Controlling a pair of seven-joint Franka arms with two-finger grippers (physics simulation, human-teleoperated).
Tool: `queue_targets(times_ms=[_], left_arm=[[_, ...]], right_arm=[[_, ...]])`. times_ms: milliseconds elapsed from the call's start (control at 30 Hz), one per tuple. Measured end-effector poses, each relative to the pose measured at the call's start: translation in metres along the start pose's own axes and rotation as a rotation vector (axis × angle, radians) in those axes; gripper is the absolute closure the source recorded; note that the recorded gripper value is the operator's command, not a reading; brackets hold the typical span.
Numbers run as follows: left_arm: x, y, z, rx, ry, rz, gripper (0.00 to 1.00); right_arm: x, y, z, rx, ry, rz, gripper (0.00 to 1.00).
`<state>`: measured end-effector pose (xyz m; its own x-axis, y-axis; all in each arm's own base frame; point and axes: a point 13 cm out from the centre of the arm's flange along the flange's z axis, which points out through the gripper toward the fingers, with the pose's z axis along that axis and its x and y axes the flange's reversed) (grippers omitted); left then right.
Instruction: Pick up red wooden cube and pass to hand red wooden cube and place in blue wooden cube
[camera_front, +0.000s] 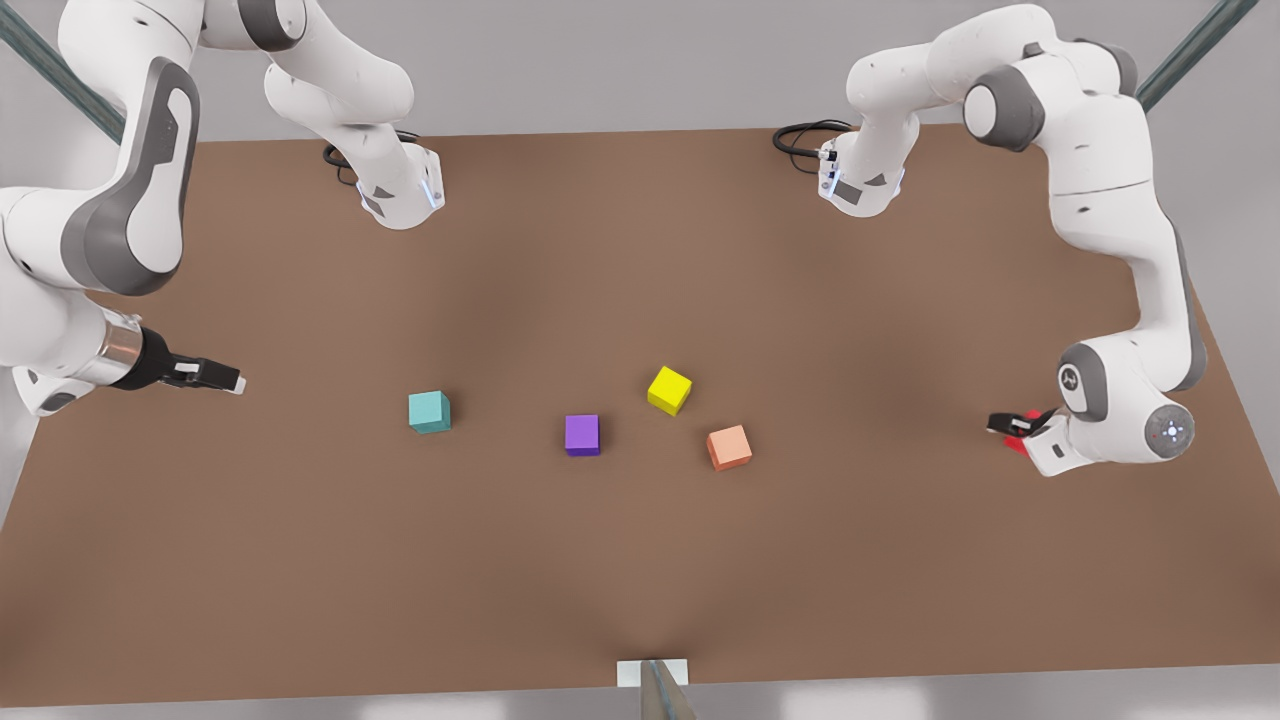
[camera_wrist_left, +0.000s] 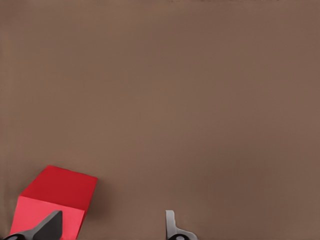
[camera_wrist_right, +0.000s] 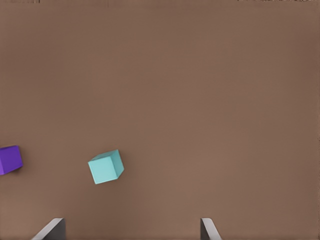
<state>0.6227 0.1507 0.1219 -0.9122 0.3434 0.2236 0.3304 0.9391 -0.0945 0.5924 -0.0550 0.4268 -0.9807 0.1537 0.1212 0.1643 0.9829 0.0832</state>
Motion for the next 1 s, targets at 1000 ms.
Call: queue_targets(times_ms=[1000], left_arm=[[0.025,0.049,0.015,-0.094,0.003,0.300,0.00]], right_arm=[[-0.001,-0.002,0.001,-0.008,-0.003,-0.006,0.00]])
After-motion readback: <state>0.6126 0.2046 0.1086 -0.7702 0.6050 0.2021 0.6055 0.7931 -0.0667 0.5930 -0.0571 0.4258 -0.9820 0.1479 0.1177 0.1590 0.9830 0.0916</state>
